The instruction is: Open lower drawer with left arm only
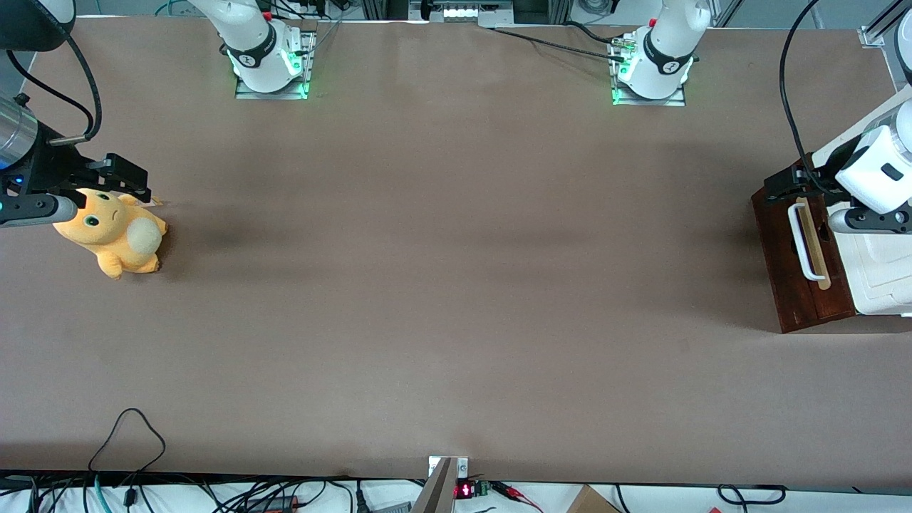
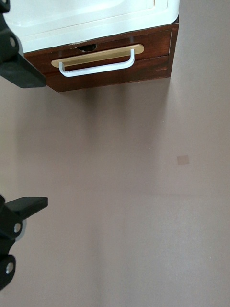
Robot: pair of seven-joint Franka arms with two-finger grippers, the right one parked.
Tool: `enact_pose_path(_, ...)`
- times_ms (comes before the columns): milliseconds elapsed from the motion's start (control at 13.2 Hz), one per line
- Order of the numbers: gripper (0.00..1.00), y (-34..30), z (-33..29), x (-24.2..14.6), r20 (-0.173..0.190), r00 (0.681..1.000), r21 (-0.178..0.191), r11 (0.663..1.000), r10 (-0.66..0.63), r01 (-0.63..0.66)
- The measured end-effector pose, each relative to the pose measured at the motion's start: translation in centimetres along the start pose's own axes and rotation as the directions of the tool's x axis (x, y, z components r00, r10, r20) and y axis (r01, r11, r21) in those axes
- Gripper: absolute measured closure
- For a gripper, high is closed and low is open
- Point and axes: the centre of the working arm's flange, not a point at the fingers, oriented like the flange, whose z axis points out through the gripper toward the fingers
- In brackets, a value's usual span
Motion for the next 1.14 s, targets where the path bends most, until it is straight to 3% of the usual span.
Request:
enact_pose_path(76,0.0,0.3,0.0,0.0,0.0,1.0,0.036,0.999,0.015,-0.015)
enact_pose_path(152,0.0,1.1,-0.1,0.0,0.002,0.999,0.131,0.99,0.047,-0.047)
enact_pose_path(303,0.01,4.7,0.1,-0.1,0.016,0.996,0.353,0.932,0.086,-0.086)
enact_pose_path(455,0.0,8.6,2.2,-0.5,0.031,0.999,0.564,0.824,0.045,-0.055)
enact_pose_path(606,0.0,12.4,7.0,-1.1,0.01,1.0,0.741,0.672,0.008,-0.013)
enact_pose_path(833,0.0,12.6,16.9,-2.0,-0.037,0.998,0.873,0.485,-0.05,0.057)
enact_pose_path(985,0.0,10.7,24.2,-3.0,-0.095,0.992,0.924,0.362,-0.086,0.12)
enact_pose_path(1136,0.0,9.0,31.3,-4.4,-0.107,0.993,0.961,0.251,-0.057,0.118)
